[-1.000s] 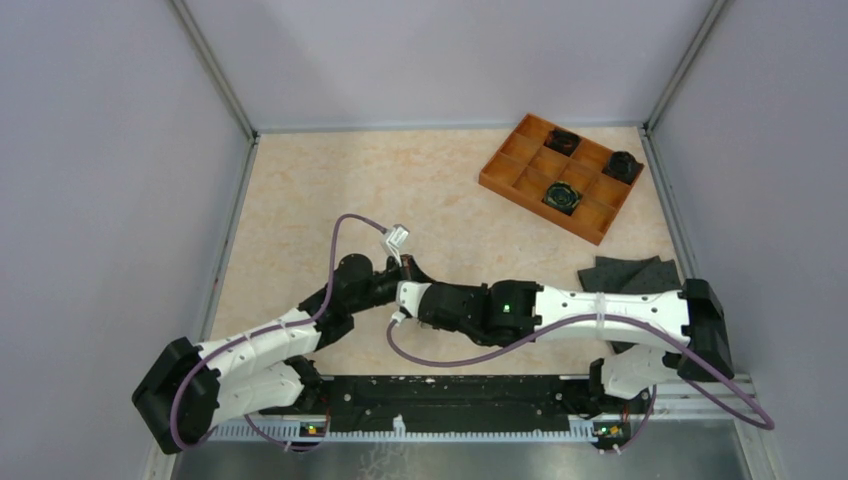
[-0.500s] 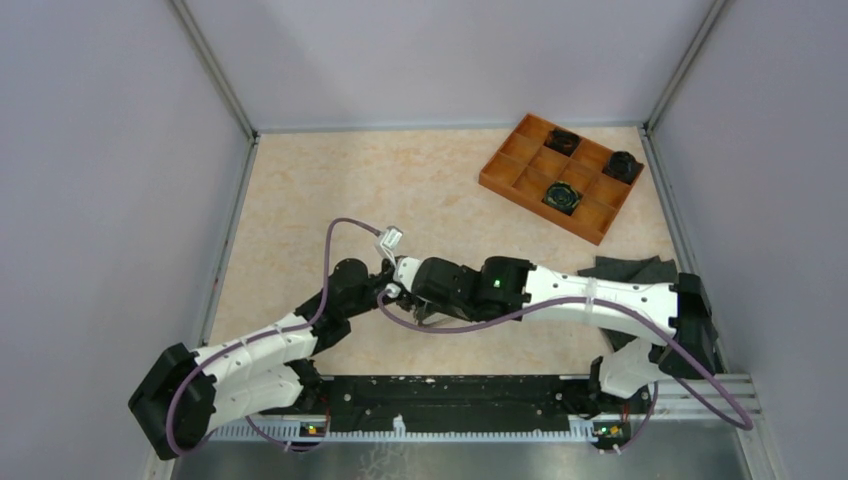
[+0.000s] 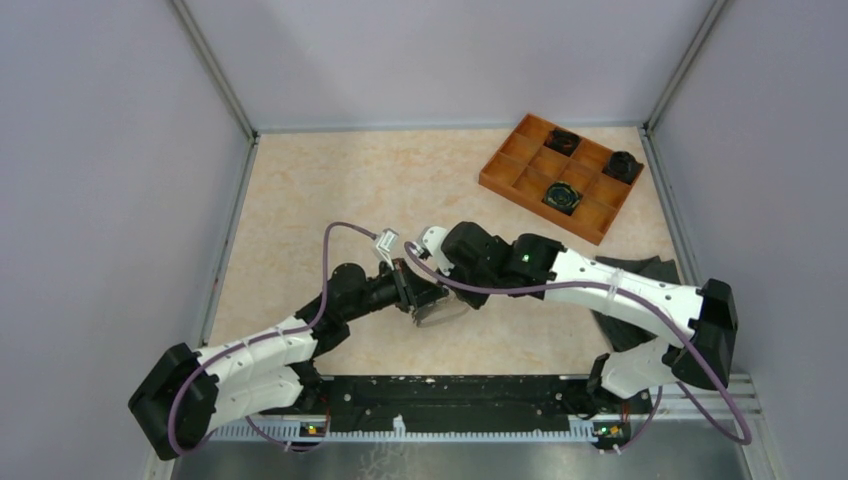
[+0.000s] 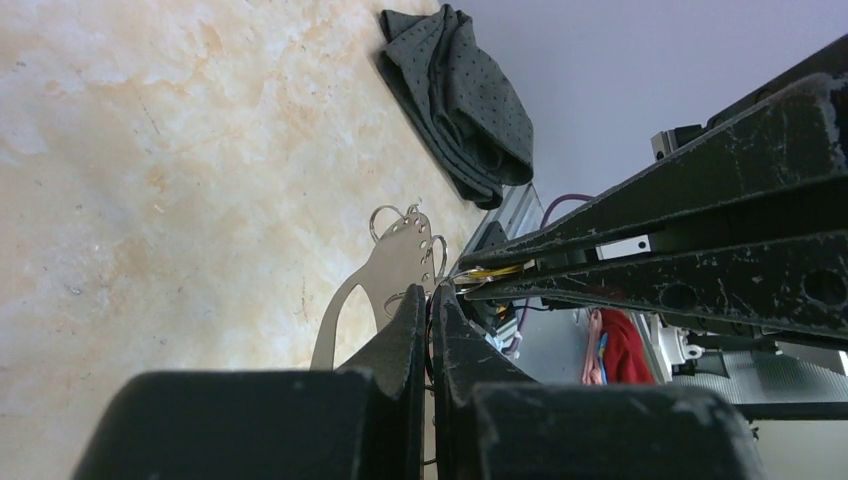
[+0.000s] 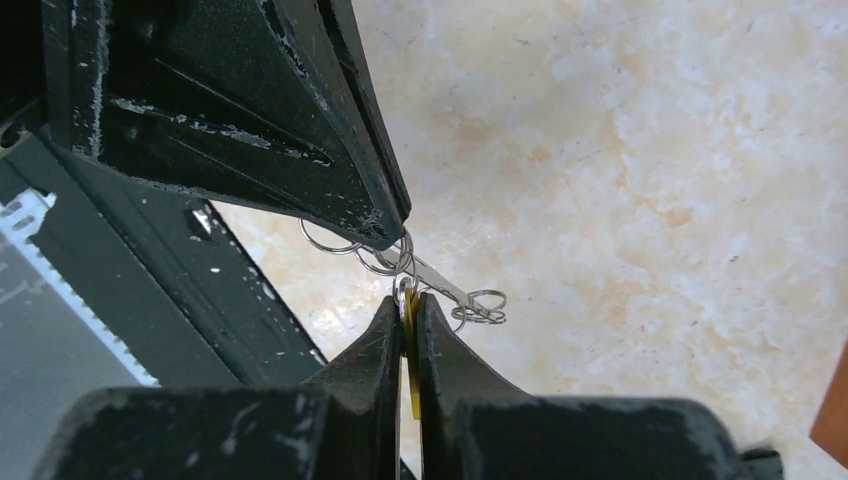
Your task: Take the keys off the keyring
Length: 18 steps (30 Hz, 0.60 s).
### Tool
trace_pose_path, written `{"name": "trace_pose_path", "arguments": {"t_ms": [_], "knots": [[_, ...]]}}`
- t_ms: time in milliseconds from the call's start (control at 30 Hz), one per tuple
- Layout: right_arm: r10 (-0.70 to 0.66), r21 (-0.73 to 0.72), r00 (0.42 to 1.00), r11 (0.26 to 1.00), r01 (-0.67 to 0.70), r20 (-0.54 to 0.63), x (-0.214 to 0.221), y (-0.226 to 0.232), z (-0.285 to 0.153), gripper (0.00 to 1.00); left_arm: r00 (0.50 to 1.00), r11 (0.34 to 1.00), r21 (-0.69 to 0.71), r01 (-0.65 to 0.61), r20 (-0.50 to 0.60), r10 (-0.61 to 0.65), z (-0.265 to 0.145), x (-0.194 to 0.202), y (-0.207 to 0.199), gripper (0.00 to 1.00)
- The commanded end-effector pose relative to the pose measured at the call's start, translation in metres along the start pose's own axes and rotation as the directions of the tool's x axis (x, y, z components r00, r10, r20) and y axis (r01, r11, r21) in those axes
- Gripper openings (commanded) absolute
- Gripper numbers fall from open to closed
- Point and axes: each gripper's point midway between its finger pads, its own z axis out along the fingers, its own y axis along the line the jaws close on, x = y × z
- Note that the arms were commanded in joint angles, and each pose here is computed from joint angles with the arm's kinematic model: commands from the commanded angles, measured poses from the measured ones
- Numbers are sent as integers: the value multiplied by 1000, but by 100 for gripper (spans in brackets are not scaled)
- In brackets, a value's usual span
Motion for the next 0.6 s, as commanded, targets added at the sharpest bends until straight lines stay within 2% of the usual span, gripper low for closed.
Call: {"name": "trace_pose_path", "arguments": {"t_ms": [0,400,567], "knots": [[112,-134,983,987,-93,148,-33,20,-10,0,996,999,28,-18,89,16,-1,-17,-7,0],[237,-223,959,954,-200,156,-37,21,-8,0,986,998,28,-50,161,45,-6,-28,-8,0],[248,-237,957,949,-208,151,-40,20,-7,0,982,997,30,-76,173,70,-6,-28,-6,0]]}}
